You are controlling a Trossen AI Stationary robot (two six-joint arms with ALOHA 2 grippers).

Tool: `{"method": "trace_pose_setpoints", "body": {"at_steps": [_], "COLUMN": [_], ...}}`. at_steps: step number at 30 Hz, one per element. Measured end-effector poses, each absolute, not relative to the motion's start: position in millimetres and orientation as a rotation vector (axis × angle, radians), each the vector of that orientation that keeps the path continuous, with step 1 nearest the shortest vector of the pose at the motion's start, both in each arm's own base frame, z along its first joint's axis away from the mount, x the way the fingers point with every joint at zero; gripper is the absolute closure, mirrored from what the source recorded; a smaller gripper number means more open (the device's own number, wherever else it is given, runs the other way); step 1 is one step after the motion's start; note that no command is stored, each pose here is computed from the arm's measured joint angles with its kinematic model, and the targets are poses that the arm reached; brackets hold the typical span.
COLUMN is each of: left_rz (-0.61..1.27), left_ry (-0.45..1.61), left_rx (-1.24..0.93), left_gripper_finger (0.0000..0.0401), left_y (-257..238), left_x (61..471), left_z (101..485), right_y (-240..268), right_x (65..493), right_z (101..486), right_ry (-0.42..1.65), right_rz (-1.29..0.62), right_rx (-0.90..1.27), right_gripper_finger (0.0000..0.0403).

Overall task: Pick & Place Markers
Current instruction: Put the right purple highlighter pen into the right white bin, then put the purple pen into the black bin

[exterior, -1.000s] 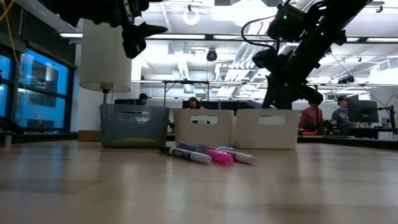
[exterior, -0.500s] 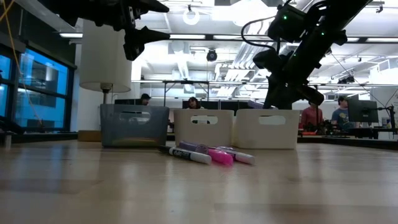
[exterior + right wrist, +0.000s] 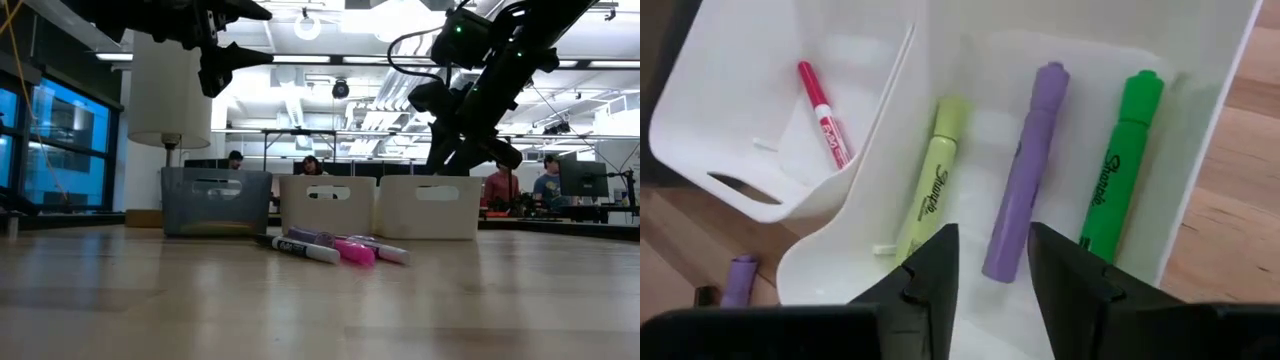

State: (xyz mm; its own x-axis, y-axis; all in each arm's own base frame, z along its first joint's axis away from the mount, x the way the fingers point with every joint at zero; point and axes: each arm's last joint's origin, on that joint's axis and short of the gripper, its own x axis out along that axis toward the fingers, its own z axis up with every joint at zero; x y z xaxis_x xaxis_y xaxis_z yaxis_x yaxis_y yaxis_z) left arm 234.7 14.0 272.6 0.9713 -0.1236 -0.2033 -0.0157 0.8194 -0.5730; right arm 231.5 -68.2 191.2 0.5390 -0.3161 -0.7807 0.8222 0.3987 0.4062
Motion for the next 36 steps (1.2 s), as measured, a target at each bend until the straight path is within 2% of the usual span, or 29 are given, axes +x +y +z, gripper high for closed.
{"method": "trace_pose_setpoints", "body": {"at_steps": [6,13,23,36], "left_rz": [-0.058,-0.059,-0.069,-0.316], "left_ry": [0.237,0.237,0.24,0.285], "left_rx": [-0.61,-0.61,-0.611,-0.553], "left_gripper_finger": [0.0163,0.0163,0.0163,0.0163], "left_y": [14,14,14,7], "left_x": [235,235,235,233], "left_z": [273,273,273,274], "right_y": [-70,-66,-26,30], "right_x": [236,237,239,248], "right_z": [196,208,225,227], "right_ry": [0.609,0.584,0.566,0.584], "right_rz": [-0.76,-0.606,-0.39,-0.355], "right_rx": [0.875,0.856,0.793,0.711], "right_gripper_finger": [0.0284,0.0284,0.0284,0.0284]}}
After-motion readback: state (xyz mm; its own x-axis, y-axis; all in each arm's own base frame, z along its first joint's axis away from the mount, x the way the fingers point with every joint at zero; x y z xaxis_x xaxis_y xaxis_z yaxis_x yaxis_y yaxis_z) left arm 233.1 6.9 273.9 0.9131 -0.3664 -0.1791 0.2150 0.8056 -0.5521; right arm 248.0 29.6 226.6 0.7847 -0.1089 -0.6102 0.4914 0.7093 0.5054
